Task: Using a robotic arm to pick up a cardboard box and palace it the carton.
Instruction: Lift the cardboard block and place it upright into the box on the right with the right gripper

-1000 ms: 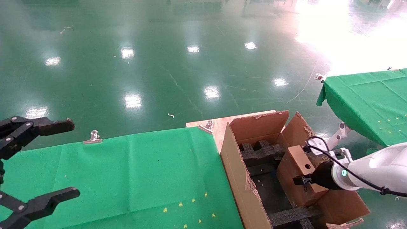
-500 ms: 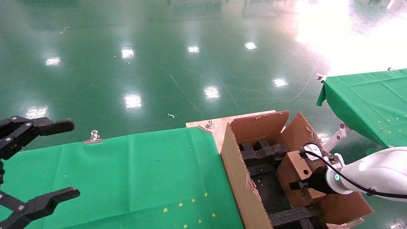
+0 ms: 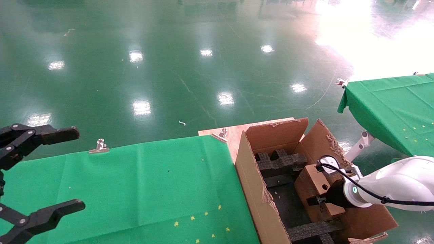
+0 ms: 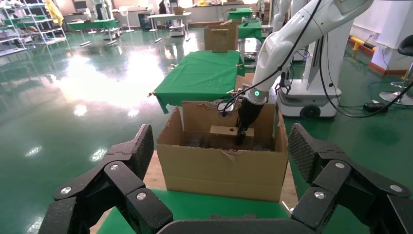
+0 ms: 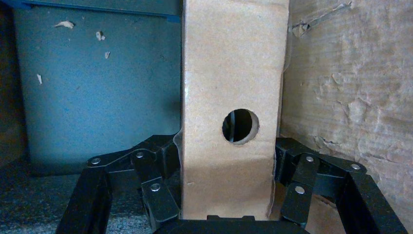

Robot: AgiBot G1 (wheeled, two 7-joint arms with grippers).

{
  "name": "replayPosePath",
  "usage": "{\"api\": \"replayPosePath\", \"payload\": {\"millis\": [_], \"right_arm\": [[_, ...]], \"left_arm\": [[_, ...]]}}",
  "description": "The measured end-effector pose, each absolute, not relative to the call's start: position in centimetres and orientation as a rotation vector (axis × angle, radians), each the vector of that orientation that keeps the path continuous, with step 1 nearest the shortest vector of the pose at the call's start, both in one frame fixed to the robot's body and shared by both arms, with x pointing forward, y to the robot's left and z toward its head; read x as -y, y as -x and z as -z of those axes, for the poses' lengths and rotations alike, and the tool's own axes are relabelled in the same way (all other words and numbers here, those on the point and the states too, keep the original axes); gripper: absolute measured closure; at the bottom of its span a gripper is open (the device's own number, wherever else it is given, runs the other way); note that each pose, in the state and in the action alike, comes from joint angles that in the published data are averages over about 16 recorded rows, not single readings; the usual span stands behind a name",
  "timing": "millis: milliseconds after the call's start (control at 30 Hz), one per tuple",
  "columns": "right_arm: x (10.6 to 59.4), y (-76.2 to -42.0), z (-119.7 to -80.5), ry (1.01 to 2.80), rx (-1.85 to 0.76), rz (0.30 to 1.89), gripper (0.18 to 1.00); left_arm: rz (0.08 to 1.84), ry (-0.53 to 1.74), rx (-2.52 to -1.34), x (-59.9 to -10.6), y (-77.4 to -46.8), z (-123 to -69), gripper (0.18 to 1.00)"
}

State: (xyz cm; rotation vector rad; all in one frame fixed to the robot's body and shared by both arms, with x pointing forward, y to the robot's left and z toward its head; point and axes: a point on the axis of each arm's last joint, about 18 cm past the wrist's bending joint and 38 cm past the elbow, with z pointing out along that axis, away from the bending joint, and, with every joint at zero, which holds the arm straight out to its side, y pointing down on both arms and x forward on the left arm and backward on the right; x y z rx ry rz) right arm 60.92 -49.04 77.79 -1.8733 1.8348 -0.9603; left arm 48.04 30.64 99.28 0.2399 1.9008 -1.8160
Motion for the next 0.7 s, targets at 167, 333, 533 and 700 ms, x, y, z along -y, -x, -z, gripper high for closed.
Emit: {"api": "replayPosePath", "payload": {"millis": [167,333,533,700], "right_arm": [[49.03,-60.98,-77.75,1.877,-1.834,0.957,0.858],[49.04,-60.98,-77.78,1.876,-1.835,0.957,0.837],[49.07,-60.96,-78.05,1.874,-1.833,0.962,0.788],[49.04,-60.95,-78.43,1.874,-1.827,0.968,0.711]], "left_arm": [[1.816,-0.24,-1.901,-30.64,-48.04,-99.28,0.184],[1.816,-0.24,-1.901,-30.64,-48.04,-99.28,0.184],[1.816,-0.24,-1.901,-30.64,-48.04,-99.28,0.184],[1.816,-0.24,-1.901,-30.64,-48.04,-99.28,0.184]]}}
